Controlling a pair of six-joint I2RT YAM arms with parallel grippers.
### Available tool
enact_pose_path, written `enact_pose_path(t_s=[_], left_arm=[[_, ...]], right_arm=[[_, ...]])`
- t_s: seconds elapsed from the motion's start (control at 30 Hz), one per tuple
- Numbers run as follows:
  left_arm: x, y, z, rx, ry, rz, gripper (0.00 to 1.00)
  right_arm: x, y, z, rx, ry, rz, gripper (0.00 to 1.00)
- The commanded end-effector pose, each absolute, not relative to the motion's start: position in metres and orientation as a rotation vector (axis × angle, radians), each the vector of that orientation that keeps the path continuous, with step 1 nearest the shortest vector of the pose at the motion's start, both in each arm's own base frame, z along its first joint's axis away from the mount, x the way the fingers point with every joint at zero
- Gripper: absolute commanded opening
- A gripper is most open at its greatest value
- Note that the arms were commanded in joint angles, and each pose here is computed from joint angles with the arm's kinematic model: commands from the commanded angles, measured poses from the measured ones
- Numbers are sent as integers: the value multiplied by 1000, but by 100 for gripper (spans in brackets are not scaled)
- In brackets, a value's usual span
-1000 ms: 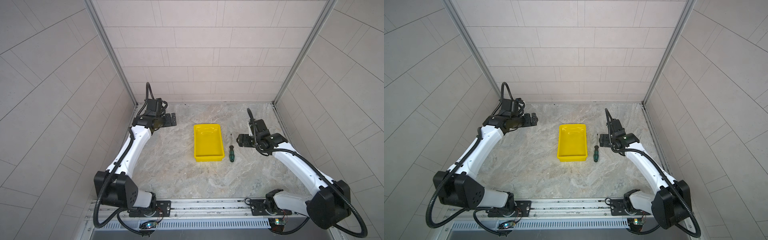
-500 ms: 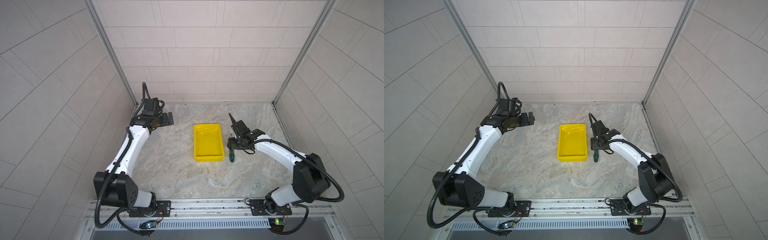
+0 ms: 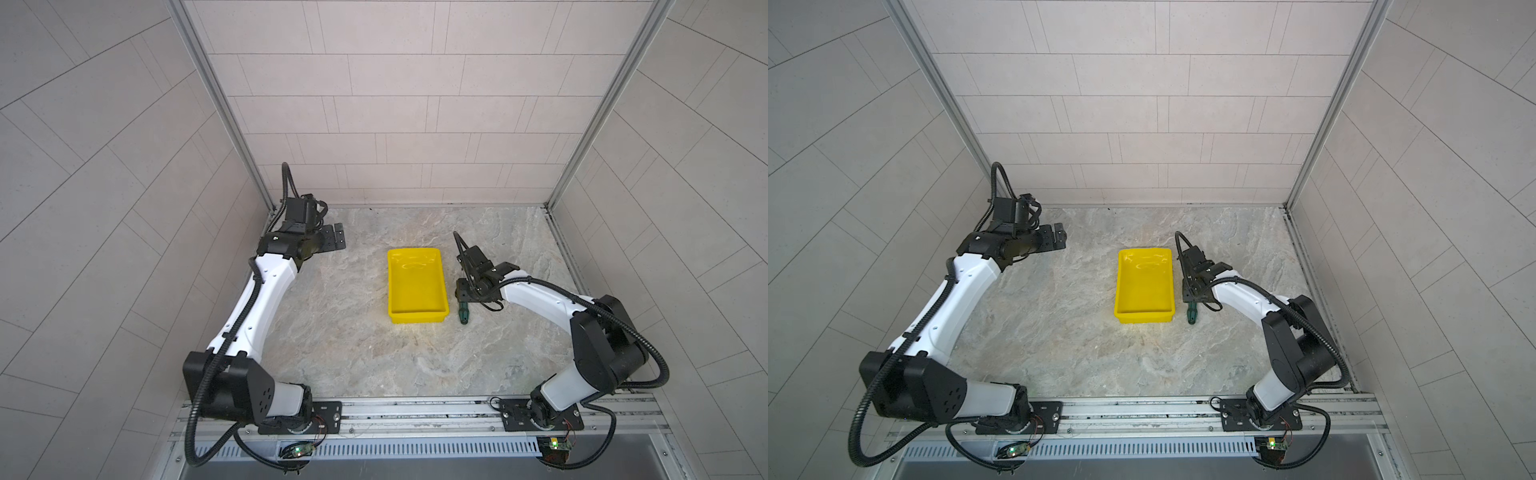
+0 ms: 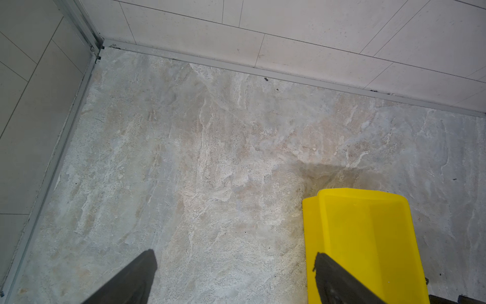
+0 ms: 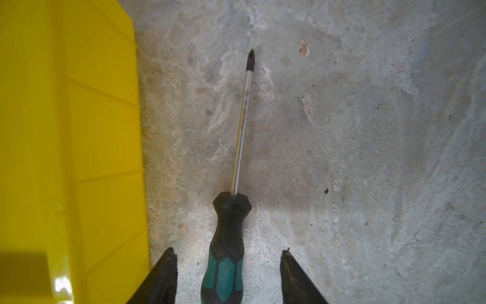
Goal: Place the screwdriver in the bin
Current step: 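Lower the right gripper over the green-handled screwdriver beside the bin, then close the right gripper on the screwdriver's black-and-green handle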
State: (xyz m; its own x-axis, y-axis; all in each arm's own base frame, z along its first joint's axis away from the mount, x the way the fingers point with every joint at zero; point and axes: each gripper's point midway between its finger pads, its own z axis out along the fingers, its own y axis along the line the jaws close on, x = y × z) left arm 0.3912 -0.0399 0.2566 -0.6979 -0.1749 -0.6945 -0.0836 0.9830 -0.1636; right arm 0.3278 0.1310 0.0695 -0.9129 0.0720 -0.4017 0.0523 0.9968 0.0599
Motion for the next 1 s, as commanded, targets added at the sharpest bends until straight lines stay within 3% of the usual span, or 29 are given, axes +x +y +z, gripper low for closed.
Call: enact_pose_path(t_s=[0.0, 0.57, 0.97], left_arm=[[388, -34, 267, -189, 2319, -122, 100], [388, -25, 262, -197, 2330, -47, 100], [387, -20, 260, -203, 2334, -1, 100]], right_arm=[[328, 129, 59, 121, 2728, 35, 52], [325, 126, 31, 142, 2762, -11, 43], [334, 132, 28, 124, 2762, -5, 30]])
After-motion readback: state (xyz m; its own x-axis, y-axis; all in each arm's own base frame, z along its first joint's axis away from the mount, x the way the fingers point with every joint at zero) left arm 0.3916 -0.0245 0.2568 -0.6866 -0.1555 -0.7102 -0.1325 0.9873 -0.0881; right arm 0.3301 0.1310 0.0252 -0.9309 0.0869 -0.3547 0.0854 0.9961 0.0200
